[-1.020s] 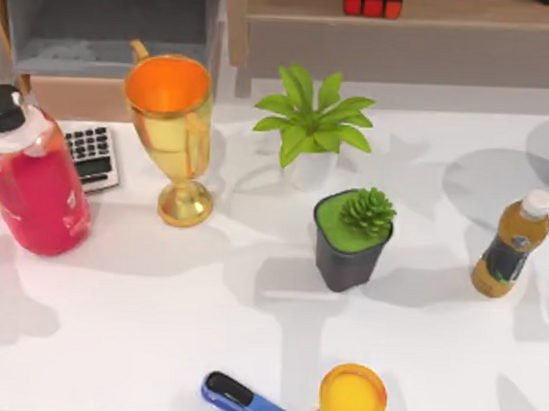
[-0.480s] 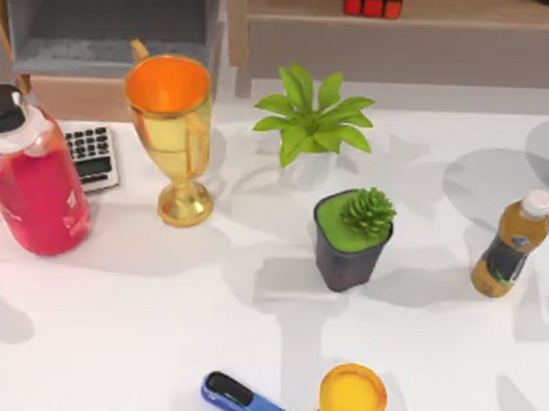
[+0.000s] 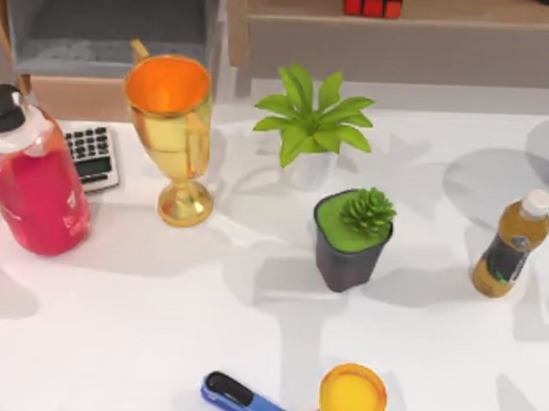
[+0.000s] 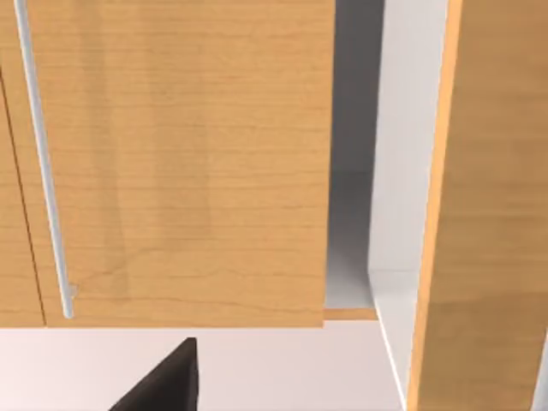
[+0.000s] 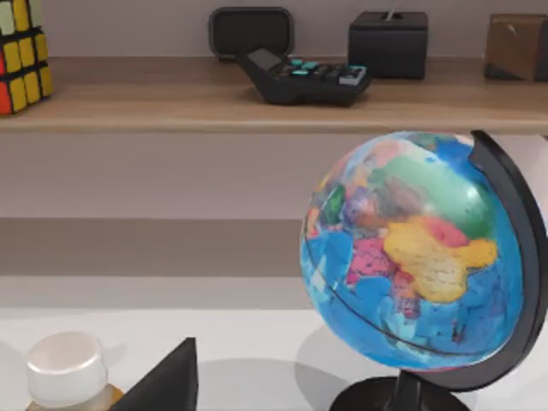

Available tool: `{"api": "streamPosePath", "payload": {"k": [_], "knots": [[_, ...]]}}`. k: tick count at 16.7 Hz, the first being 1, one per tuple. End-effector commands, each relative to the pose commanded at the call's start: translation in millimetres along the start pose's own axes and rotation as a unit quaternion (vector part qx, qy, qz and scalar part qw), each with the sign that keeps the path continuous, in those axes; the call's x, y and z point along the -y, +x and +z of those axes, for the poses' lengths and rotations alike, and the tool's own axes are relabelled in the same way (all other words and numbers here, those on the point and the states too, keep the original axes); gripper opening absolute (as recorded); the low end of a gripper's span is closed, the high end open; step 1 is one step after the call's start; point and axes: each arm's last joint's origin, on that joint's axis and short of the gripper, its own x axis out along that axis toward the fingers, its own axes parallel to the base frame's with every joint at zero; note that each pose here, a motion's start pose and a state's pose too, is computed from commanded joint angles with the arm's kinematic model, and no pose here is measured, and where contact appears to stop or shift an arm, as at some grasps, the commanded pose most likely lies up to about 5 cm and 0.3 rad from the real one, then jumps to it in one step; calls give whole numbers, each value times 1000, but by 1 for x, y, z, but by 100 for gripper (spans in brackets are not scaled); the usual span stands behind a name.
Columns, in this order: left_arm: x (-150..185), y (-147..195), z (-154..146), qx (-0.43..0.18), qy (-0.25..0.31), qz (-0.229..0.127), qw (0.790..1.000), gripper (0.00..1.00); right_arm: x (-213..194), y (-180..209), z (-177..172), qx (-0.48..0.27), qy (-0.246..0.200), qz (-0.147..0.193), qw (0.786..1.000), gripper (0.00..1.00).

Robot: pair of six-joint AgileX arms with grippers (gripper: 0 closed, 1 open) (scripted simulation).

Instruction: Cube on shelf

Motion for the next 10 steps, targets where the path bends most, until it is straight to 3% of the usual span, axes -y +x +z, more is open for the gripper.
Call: {"api": "streamPosePath", "payload": {"k": [2,10], "knots": [[0,0,0,0,0,0,1000,100,0,0,0,0,0,0,1000,100],[0,0,0,0,0,0,1000,40,0,0,0,0,0,0,1000,100]]}}
